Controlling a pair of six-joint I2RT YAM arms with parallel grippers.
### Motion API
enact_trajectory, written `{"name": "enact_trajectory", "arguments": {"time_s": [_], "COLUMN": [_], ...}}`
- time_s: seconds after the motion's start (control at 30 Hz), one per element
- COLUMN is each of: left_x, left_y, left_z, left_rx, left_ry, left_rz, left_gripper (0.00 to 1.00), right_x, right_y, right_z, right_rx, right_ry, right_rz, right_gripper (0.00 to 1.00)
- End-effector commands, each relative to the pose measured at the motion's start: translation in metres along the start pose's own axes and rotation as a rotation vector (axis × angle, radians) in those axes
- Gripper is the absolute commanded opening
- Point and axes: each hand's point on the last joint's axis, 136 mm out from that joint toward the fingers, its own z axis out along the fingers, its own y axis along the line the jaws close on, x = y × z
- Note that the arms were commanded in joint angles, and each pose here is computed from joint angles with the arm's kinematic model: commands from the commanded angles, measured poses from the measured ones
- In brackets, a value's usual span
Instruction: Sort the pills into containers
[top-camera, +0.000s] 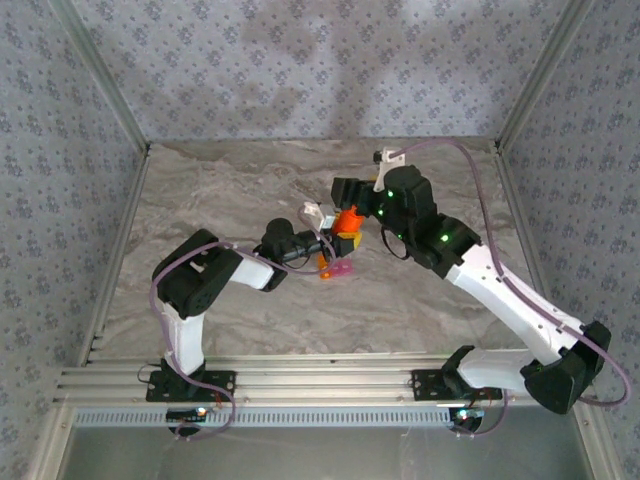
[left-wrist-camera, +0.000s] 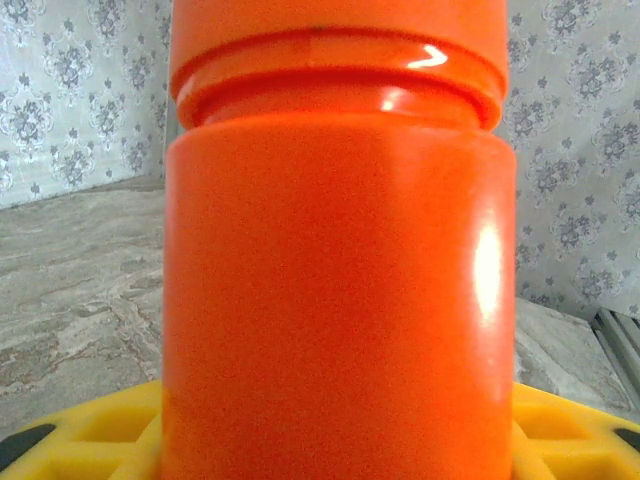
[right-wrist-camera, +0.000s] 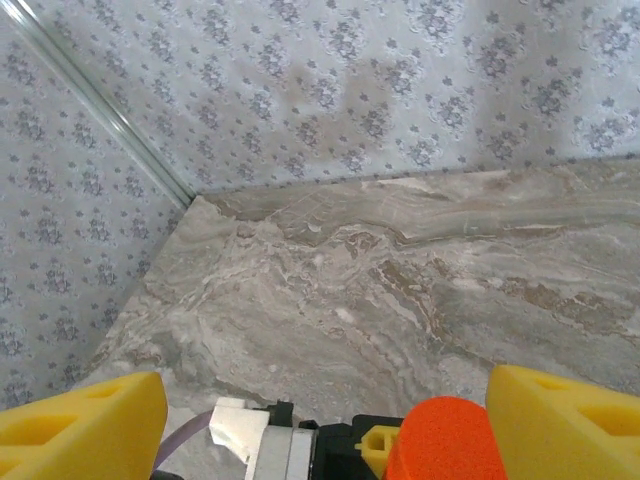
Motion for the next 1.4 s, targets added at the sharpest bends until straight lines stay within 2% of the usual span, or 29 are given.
{"name": "enact_trajectory", "arguments": {"time_s": [0.0, 0.37, 0.73, 0.87, 0.97, 1.2, 1.37], "left_x": [-0.041, -0.048, -0.044, -0.044, -0.044, -0.039, -0.035], "left_y": [-0.018, -0.017, -0.015, -0.014, -0.013, -0.011, -0.008], "left_z": [-0.005, -0.013, -0.014, -0.013, -0.011, -0.007, -0.005], "left_rx": [0.041, 0.021, 0.01, 0.009, 0.008, 0.015, 0.013], "left_ry": [-0.108, -0.121, -0.116, -0.116, -0.118, -0.104, -0.085], "left_rz": [0.081, 0.104, 0.094, 0.093, 0.09, 0.078, 0.073], "left_gripper": [0.0, 0.0, 0.0, 0.0, 0.0, 0.0, 0.0], "right_x": [-0.017, -0.025, -0.036, -0.039, -0.029, -0.015, 0.006], "right_y": [0.001, 0.034, 0.039, 0.03, 0.009, -0.056, -0.07], "right_z": [0.002, -0.003, -0.012, -0.008, 0.001, 0.018, 0.028], "right_rx": [0.039, -0.014, -0.017, 0.004, 0.016, -0.065, -0.101], "right_ry": [-0.073, -0.133, -0.151, -0.137, -0.074, 0.039, 0.126], "right_rz": [-0.03, -0.072, -0.109, -0.112, -0.107, 0.067, 0.111], "right_gripper": [0.85, 0.84, 0.84, 0.86, 0.86, 0.8, 0.77]}}
